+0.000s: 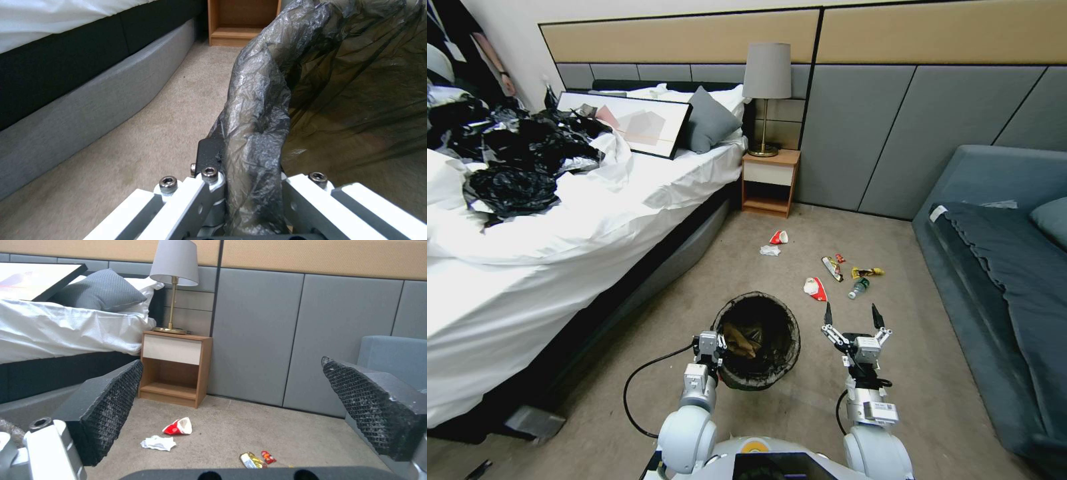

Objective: Pick up the trash bin, then pick up the garbage from the floor and place it into the trash bin.

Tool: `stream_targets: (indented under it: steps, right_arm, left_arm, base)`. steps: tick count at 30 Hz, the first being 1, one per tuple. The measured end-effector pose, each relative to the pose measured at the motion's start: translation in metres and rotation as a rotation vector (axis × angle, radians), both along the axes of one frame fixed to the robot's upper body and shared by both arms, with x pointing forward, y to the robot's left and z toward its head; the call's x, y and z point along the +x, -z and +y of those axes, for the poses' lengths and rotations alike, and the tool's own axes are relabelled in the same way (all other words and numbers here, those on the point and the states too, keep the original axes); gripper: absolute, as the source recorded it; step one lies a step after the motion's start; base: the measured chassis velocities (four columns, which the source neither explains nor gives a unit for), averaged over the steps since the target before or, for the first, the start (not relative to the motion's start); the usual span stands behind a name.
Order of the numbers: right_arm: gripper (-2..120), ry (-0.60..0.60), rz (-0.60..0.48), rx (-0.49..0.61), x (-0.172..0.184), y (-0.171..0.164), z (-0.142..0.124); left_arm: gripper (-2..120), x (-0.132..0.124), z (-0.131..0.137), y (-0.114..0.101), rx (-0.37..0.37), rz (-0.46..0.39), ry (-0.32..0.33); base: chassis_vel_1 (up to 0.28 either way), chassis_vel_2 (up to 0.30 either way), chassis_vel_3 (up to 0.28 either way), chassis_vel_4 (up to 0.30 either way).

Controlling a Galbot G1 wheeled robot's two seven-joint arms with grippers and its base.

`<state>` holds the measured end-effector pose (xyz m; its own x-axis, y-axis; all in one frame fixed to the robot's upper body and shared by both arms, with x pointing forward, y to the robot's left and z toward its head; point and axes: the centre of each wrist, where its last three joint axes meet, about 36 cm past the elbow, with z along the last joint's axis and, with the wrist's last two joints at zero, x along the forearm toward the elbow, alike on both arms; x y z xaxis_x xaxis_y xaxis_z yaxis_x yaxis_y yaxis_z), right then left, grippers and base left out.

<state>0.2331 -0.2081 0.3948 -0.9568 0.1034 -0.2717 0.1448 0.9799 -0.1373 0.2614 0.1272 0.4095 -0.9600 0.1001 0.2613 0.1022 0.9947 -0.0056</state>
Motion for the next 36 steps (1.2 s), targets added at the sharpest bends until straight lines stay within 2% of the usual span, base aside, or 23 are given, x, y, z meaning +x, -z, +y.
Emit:
stream_targets:
  steps: [36]
  right_arm:
    - [100, -0.002, 0.001, 0.005, -0.0004, 0.0002, 0.0012]
  left_arm:
    - [1, 0.0000, 0.0000, 0.0003, 0.003, -0.003, -0.002]
  base:
    - [-0.096, 0.096, 0.092, -0.092]
